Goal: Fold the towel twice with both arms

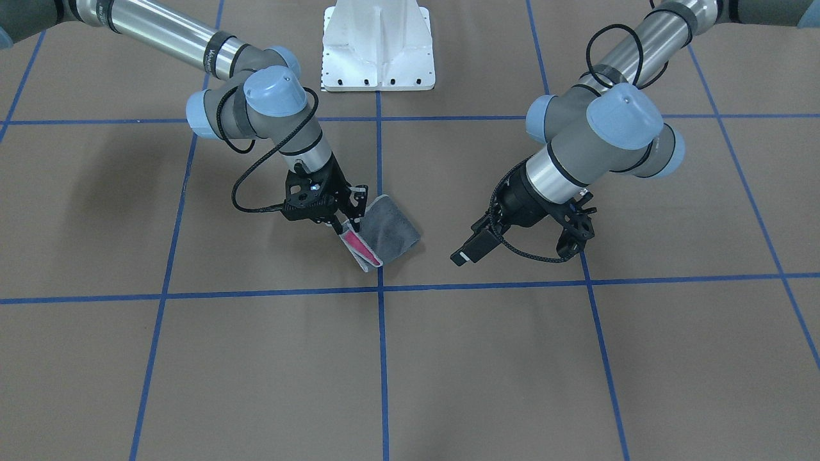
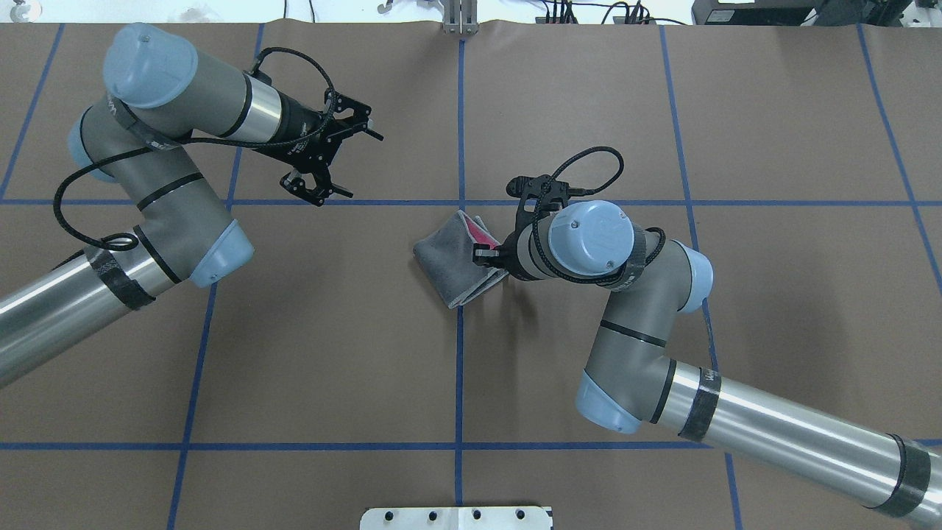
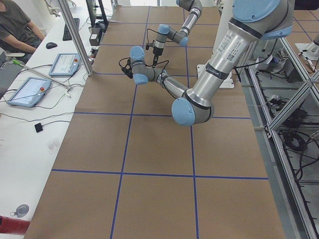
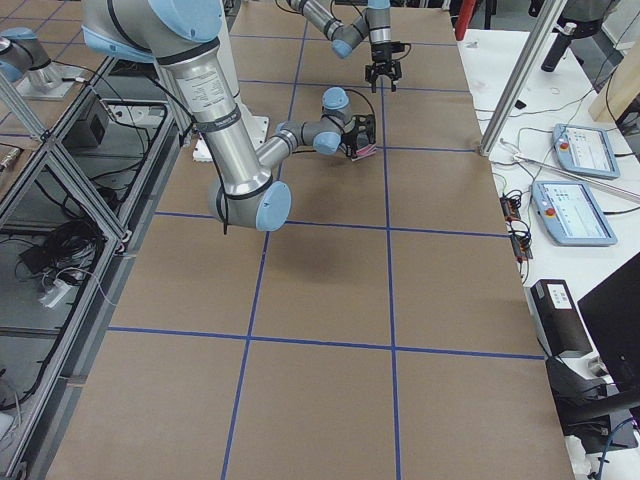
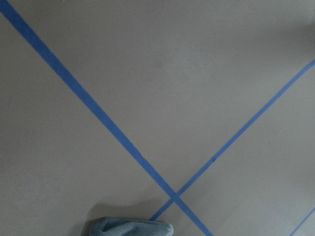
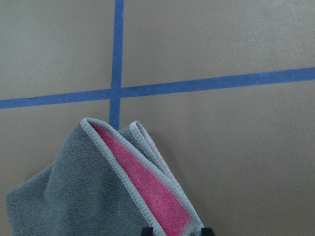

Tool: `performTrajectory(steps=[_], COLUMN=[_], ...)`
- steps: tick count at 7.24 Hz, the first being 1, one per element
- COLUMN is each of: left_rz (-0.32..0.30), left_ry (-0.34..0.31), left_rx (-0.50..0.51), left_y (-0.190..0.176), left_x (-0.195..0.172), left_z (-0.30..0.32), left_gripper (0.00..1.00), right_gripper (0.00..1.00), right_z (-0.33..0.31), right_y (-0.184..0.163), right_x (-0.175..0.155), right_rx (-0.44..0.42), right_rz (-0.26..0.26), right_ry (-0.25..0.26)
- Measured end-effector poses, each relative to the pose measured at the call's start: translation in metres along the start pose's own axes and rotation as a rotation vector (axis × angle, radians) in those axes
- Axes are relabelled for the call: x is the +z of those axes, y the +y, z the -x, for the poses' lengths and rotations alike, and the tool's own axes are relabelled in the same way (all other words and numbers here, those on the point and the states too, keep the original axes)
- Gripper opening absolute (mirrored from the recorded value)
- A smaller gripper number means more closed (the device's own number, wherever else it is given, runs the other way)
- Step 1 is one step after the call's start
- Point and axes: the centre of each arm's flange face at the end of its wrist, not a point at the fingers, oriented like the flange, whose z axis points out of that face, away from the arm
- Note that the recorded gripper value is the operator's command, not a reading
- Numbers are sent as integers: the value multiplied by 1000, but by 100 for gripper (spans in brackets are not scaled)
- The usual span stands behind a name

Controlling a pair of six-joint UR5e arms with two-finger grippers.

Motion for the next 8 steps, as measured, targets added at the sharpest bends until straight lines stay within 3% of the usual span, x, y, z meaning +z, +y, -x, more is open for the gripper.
performTrajectory(steps=[1, 8], left_rz=[-1, 0], left_ry=[0, -5], left_rx=[-1, -2], left_y=[0, 0], left_x=[0, 4], left_z=[0, 1], left_gripper=[100, 100], right_gripper=[29, 28], right_z=[0, 2], right_y=[1, 5], right_x=[0, -2], right_rx=[1, 6], right_rz=[1, 5], right_ry=[0, -4])
